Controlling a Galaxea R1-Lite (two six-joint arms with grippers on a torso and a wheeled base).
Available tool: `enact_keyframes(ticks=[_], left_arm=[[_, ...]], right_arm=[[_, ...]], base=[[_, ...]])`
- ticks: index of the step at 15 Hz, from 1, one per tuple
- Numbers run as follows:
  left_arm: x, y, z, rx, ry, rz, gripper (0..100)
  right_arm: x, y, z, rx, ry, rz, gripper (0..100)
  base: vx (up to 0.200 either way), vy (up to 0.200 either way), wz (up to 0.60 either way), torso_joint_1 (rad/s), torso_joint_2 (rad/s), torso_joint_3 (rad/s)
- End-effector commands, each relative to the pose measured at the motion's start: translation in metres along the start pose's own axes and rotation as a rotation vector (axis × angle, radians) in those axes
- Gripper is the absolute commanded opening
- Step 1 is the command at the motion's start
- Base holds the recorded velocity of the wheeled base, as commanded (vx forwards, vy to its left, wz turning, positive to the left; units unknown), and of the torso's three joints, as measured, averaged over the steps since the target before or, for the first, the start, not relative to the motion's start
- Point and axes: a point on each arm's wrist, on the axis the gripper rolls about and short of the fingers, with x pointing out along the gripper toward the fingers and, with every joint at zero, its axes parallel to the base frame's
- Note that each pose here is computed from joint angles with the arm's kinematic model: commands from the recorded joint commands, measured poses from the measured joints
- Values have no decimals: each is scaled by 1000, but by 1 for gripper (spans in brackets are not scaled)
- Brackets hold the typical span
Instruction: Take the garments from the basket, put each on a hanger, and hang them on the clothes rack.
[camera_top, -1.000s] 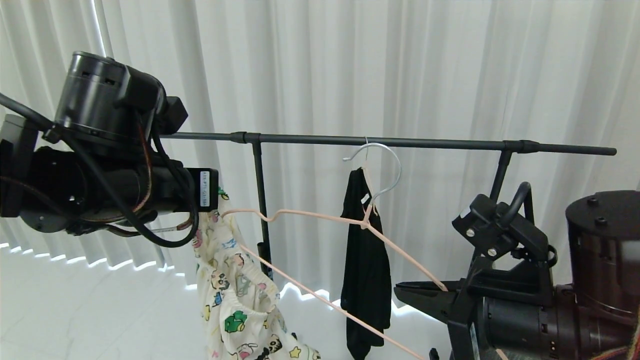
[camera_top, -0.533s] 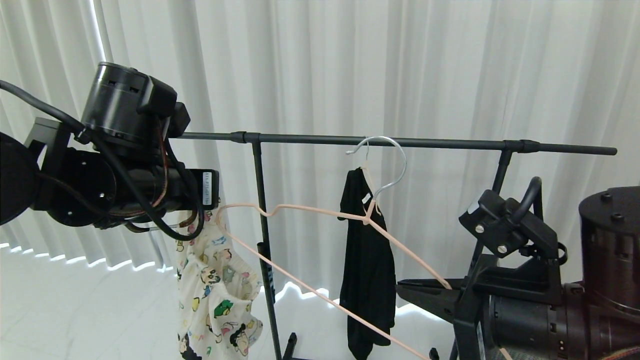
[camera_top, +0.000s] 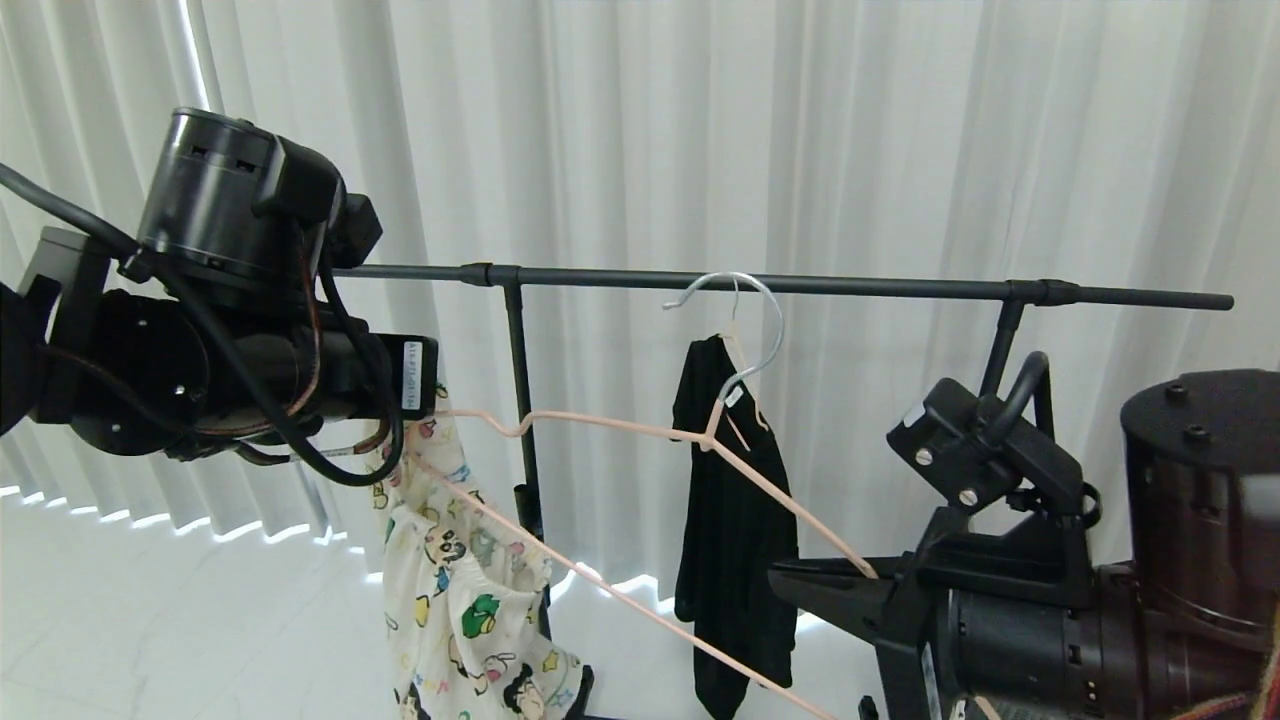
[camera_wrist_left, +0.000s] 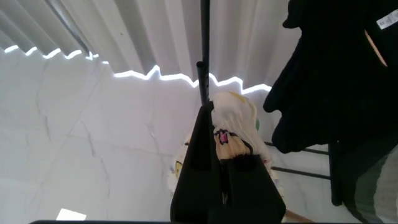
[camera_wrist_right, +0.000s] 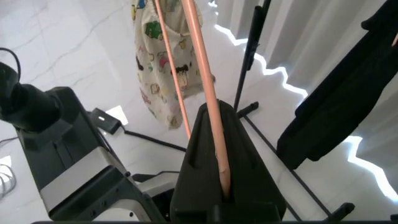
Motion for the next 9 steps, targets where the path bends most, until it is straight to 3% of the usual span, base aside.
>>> enact_keyframes(ticks=[1, 4, 9], left_arm=[[-10, 2, 1, 16, -22, -21, 0], [-14, 3, 1, 84, -32, -50, 0], [-27, -13, 3, 89, -62, -123, 0]], right_arm=[[13, -1, 6, 12, -10, -21, 0], [25, -2, 11, 16, -61, -50, 0], [41, -1, 11, 15, -57, -53, 0]], base=[[0, 0, 0, 0, 0, 0], [0, 0, 0, 0, 0, 0], [0, 0, 0, 0, 0, 0]])
